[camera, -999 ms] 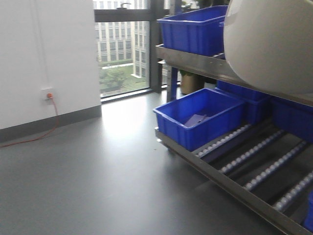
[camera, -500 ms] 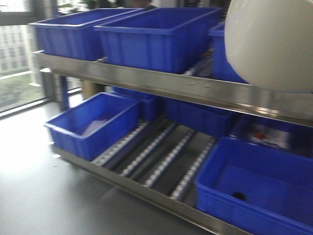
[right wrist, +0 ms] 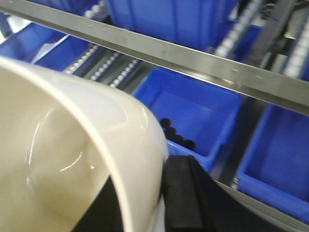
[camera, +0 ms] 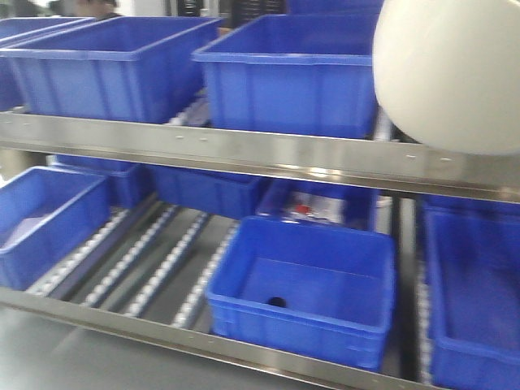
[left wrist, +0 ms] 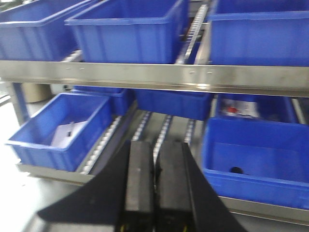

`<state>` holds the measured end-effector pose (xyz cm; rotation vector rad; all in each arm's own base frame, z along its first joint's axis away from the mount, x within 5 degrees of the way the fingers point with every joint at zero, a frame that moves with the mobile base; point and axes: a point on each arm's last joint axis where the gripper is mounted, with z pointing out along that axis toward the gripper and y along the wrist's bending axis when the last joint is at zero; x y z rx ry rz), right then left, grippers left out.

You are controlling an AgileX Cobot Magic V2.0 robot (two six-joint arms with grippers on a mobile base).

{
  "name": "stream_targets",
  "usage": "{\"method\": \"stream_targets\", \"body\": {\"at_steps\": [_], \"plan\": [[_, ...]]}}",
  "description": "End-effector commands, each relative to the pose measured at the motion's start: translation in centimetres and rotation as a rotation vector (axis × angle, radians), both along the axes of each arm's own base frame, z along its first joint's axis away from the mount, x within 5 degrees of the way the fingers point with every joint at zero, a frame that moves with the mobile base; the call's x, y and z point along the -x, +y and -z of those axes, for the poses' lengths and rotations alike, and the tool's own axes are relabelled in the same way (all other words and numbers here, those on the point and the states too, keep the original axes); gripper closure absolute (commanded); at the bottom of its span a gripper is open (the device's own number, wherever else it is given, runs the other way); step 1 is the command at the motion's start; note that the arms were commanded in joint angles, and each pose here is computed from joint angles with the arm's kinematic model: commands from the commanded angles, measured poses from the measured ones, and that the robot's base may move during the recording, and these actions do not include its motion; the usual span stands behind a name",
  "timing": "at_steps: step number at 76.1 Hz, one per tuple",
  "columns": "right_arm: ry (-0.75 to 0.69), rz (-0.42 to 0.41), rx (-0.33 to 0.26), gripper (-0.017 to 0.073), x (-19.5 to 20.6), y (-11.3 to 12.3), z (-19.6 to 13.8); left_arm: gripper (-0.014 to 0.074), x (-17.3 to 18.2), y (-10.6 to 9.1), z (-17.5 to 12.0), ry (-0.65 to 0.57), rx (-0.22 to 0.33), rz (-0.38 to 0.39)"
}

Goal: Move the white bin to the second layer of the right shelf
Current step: 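Drive the base up to the roller shelf holding the bin, then drive the base close against the shelf, bin held in right gripper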

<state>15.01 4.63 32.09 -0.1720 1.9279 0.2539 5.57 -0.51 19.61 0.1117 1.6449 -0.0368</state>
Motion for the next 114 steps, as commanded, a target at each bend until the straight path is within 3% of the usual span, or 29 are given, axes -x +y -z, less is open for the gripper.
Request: {"method": "stream_targets", "body": {"at_steps": [1, 114], "plan": [[-0.131, -0.007, -0.032, 0.0504, -0.16, 0.03, -1.99, 0.0509, -0.07, -0.04, 0.37, -0.064, 0.011, 0.006], [-0.124, -0.006, -0.030, 0.0504, -0.15, 0.02, -1.93, 0.0509, -0.07, -0.04, 0.37, -0.064, 0.011, 0.006]]}}
